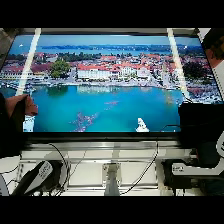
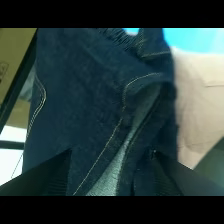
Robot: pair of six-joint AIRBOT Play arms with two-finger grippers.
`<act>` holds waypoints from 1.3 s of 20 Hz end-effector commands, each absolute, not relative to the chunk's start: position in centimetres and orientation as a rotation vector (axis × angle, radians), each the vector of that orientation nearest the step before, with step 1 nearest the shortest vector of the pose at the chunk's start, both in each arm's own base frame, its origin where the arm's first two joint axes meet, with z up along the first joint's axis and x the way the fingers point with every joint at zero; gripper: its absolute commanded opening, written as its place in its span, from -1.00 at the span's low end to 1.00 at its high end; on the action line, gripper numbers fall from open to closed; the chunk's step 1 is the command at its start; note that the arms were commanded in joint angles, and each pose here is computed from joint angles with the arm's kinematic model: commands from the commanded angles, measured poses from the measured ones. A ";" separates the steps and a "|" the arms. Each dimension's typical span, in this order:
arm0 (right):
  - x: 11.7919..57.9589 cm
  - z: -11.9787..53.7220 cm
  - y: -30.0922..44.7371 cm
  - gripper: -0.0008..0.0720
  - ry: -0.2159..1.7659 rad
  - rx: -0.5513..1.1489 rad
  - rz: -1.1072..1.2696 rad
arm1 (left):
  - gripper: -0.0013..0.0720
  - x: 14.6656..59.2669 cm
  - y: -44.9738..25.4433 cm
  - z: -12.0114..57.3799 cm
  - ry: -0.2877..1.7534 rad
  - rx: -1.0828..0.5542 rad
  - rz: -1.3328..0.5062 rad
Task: Fold the clothes and pants, and hang the long-sleeved shirts on hangers.
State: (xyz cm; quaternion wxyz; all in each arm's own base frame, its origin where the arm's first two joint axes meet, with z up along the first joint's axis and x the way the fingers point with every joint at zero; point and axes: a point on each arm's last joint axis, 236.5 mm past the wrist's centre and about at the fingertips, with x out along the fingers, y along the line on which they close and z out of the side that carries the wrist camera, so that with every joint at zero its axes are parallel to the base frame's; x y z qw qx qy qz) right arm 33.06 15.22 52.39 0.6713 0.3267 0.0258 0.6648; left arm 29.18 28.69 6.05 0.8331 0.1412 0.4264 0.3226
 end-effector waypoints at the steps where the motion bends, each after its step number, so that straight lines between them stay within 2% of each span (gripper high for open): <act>1: 33.0 52.4 15.2 -0.91 0.058 0.735 1.497 | 0.64 28.8 29.7 4.5 0.933 0.272 0.693; 8: 33.0 52.4 15.2 -0.91 0.058 0.735 1.497 | 0.65 28.2 29.9 1.5 1.028 0.249 0.681; 16: 33.0 52.4 15.2 -0.91 0.058 0.735 1.497 | 0.64 30.6 30.3 0.5 0.969 0.275 0.636; 22: 33.0 52.4 15.2 -0.91 0.058 0.735 1.497 | 0.61 30.2 30.3 -2.3 1.033 0.241 0.621; 23: 33.0 52.4 15.2 -0.91 0.058 0.735 1.497 | 0.35 30.2 30.4 -2.6 1.039 0.240 0.619; 25: 33.0 52.4 15.2 -0.91 0.057 0.735 1.497 | -0.69 30.2 30.3 -2.6 1.041 0.239 0.618; 26: 33.0 52.4 15.2 -0.91 0.057 0.735 1.497 | -0.93 30.2 30.3 -2.6 1.040 0.239 0.618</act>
